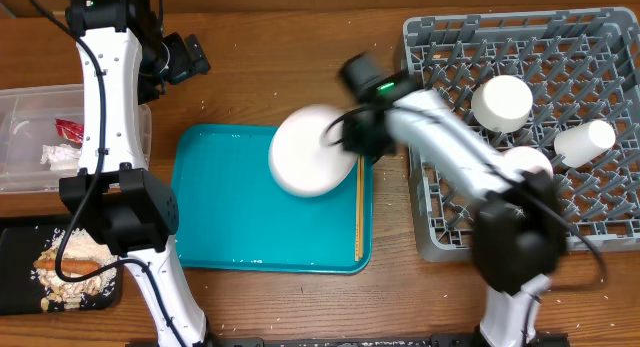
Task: Sort waste into correct bins and load items into the dishwasher
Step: 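Lift the plate and stand it upright in the dish rack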
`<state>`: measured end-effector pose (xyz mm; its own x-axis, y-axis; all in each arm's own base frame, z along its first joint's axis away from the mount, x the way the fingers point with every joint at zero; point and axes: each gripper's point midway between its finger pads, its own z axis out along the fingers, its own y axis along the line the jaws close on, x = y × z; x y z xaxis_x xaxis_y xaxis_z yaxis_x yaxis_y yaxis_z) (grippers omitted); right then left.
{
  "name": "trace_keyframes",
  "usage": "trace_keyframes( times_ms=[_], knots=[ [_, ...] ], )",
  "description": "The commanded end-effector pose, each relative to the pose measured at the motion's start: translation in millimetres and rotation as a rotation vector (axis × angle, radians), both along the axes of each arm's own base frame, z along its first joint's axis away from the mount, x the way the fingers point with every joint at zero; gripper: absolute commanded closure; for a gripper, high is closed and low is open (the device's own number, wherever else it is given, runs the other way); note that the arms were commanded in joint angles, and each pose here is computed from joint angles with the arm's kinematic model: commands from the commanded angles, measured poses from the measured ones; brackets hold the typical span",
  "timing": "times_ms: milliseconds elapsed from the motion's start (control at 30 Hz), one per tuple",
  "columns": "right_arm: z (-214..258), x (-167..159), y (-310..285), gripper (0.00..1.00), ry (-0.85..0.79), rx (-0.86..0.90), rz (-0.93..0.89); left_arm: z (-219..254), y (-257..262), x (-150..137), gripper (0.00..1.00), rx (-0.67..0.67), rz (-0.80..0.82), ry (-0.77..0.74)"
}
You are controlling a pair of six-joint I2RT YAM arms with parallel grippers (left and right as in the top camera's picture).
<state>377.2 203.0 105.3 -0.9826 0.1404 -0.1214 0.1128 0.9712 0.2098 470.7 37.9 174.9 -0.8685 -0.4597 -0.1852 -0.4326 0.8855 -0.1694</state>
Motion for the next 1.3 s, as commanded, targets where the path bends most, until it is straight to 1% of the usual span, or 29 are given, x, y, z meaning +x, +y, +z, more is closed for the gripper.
trace_keyframes(
  times_ms=[0,133,233,367,433,600,767,900,1000,1133,1267],
  knots=[
    [86.0,24.6,-74.2,0.96,-0.233,-0.002,-0.109,0.0,-3.3,0.1,0.0,-0.008,0.001,0.001],
    [142.5,30.7,-163.5,0.96,-0.399,-0.05,-0.265,0.0,-3.3,0.1,0.0,-0.008,0.001,0.001],
    [167.4,29.5,-226.3,0.96,-0.484,-0.122,-0.396,0.0,-3.3,0.1,0.0,-0.008,0.001,0.001],
    [178.0,24.5,-302.3,0.96,-0.531,-0.252,-0.575,0.0,-3.3,0.1,0.0,-0.008,0.0,0.0],
    [181.5,25.7,-333.2,0.96,-0.557,-0.325,-0.602,0.0,-3.3,0.1,0.0,-0.008,0.001,0.001],
    [190.5,33.1,-386.2,0.96,-0.619,-0.478,-0.671,0.0,-3.3,0.1,0.0,-0.008,0.0,0.0],
    [188.0,45.8,-413.3,0.96,-0.617,-0.659,-0.61,-0.1,-3.3,0.1,0.0,-0.009,0.001,0.001],
    [164.2,65.0,-428.5,0.96,-0.574,-0.751,-0.551,0.0,-3.3,0.1,0.0,-0.008,0.001,0.001],
    [149.8,71.5,-439.9,0.96,-0.534,-0.823,-0.531,0.0,-3.3,0.1,0.0,-0.008,0.001,0.001],
    [134.2,81.1,-444.4,0.96,-0.505,-0.854,-0.48,0.0,-3.3,0.1,0.0,-0.008,0.001,0.001],
    [127.4,82.6,-446.2,0.96,-0.484,-0.87,-0.46,0.0,-3.3,0.1,0.0,-0.008,0.001,0.001]
  ],
)
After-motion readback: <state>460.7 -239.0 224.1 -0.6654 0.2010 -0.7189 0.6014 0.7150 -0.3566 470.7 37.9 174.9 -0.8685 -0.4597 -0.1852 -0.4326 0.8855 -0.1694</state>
